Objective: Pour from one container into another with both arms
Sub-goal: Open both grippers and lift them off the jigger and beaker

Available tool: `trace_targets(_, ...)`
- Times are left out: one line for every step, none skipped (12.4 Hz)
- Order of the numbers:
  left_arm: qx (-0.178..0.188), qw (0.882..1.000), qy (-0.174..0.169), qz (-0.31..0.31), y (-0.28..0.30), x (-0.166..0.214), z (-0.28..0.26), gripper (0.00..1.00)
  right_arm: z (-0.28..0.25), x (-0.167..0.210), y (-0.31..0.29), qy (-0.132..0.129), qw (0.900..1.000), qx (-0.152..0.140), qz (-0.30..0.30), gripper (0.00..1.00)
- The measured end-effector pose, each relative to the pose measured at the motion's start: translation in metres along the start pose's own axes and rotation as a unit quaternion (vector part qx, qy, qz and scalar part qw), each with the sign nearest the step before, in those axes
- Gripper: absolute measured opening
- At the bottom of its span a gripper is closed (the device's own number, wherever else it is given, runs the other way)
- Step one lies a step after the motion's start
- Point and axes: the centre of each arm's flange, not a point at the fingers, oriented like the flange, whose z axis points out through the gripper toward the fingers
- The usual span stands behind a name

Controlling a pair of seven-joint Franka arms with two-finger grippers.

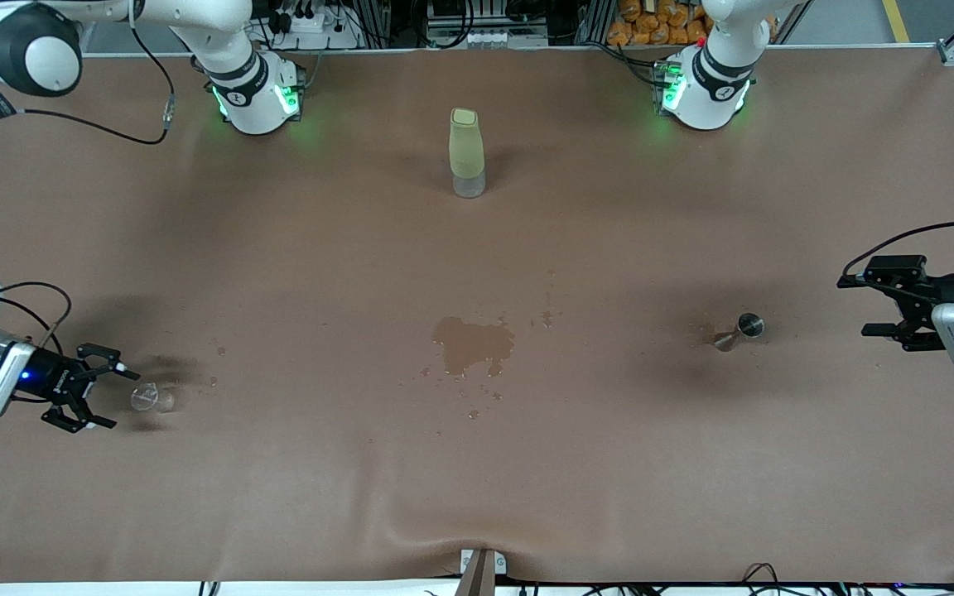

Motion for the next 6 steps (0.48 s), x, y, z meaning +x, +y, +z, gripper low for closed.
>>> trace_targets(0.016, 1.0, -0.013, -0.019, 0.021, 0.009, -0.005, 1.0, 0.01, 0.021, -0.003, -0.016, 1.0, 0.009, 0.007, 1.0)
trace_targets(0.036, 0.998, -0.025, -0.036, 0.045, 0.02, -0.011, 1.0, 0.025, 0.044, -0.005, -0.032, 0.999, 0.016, 0.01, 1.0)
trace_targets(0.058, 0.996, -0.038, -0.053, 0.071, 0.029, -0.016, 1.0, 0.04, 0.066, -0.006, -0.052, 0.998, 0.018, 0.012, 1.0)
trace_targets(0.078, 0.993, -0.049, -0.072, 0.094, 0.037, -0.02, 1.0, 0.051, 0.086, -0.007, -0.073, 0.997, 0.015, 0.013, 1.0)
trace_targets(0.091, 0.99, -0.057, -0.096, 0.115, 0.042, -0.022, 1.0, 0.056, 0.104, -0.009, -0.093, 0.995, 0.011, 0.016, 1.0)
trace_targets(0.097, 0.986, -0.061, -0.125, 0.13, 0.046, -0.021, 1.0, 0.056, 0.124, -0.012, -0.118, 0.993, 0.003, 0.017, 1.0)
